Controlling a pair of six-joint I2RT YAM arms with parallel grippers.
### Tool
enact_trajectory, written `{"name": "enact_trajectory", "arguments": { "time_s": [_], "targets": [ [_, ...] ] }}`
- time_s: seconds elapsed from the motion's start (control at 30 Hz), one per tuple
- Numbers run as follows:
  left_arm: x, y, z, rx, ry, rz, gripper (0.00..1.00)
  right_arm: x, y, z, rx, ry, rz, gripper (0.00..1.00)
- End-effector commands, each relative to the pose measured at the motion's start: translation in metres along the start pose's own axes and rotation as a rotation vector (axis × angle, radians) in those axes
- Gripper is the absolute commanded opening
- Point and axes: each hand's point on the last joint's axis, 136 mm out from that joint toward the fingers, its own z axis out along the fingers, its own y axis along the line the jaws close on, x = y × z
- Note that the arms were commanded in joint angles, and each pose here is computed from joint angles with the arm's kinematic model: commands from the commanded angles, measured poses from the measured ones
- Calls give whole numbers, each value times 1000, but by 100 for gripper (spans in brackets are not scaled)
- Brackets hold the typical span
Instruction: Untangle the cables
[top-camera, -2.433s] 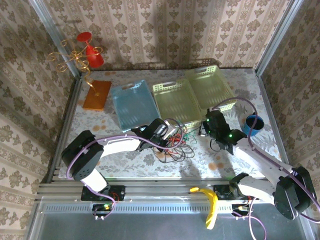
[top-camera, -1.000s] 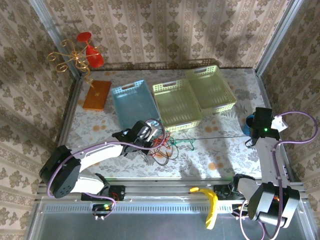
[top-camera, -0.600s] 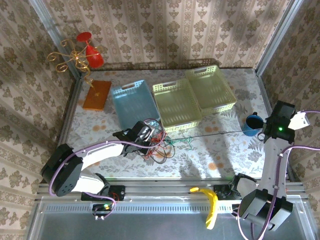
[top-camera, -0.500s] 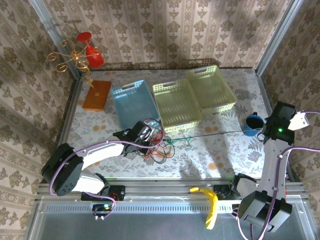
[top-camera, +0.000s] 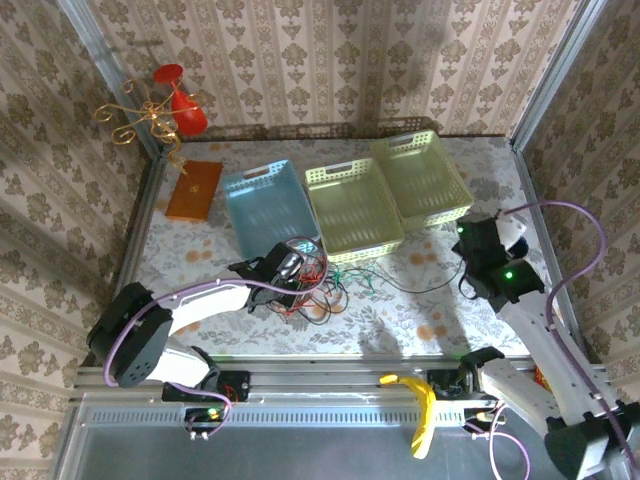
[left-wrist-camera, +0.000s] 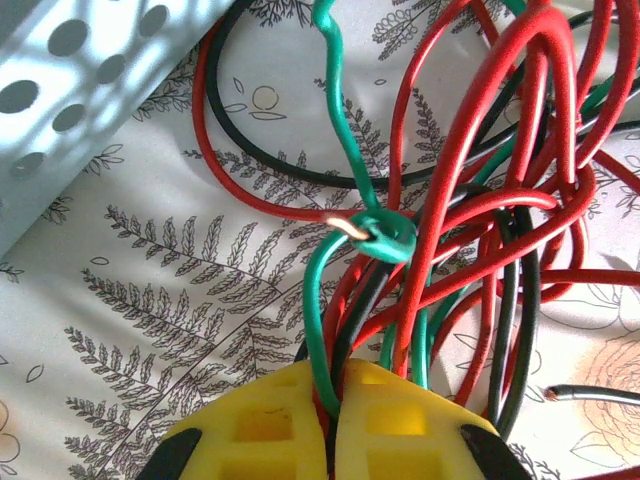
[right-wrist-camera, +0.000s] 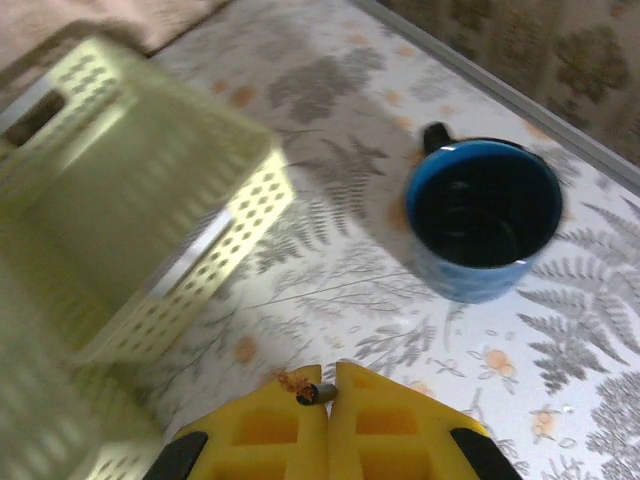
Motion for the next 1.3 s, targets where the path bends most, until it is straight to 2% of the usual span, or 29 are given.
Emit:
{"name": "enact_trajectory", "arguments": {
  "time_s": [0.0, 0.07, 0.17, 0.3, 0.4, 0.47, 0.63, 0.77, 1.03, 1.27],
  "targets": [
    [10, 4, 7, -23, 58, 7, 0, -51, 44, -40, -125, -226, -90, 0],
    [8, 3, 9, -23, 58, 7, 0, -76, 83, -69, -263, -315, -163, 0],
    [5, 1, 10, -23, 59, 10, 0, -120, 114, -106, -368, -399, -199, 0],
    [8, 0, 14, -22, 72, 19, 0, -181, 134, -161, -487, -563, -235, 0],
    [12, -2, 17, -22, 93, 25, 0, -215, 148, -201, -586, -659, -318, 0],
    [14, -4, 18, -18, 106, 30, 0, -234, 147, -218, -601, -703, -327, 0],
    [15, -5, 20, -21, 111, 29, 0, -267, 134, -233, -621, -762, -259, 0],
    [18, -7, 23, -15, 120, 27, 0, -283, 127, -234, -668, -748, -200, 0],
    [24, -9, 29, -17, 135, 12, 0, -317, 126, -242, -686, -767, -138, 0],
    [27, -13, 34, -10, 142, 3, 0, -349, 138, -264, -742, -815, -130, 0]
  ]
}}
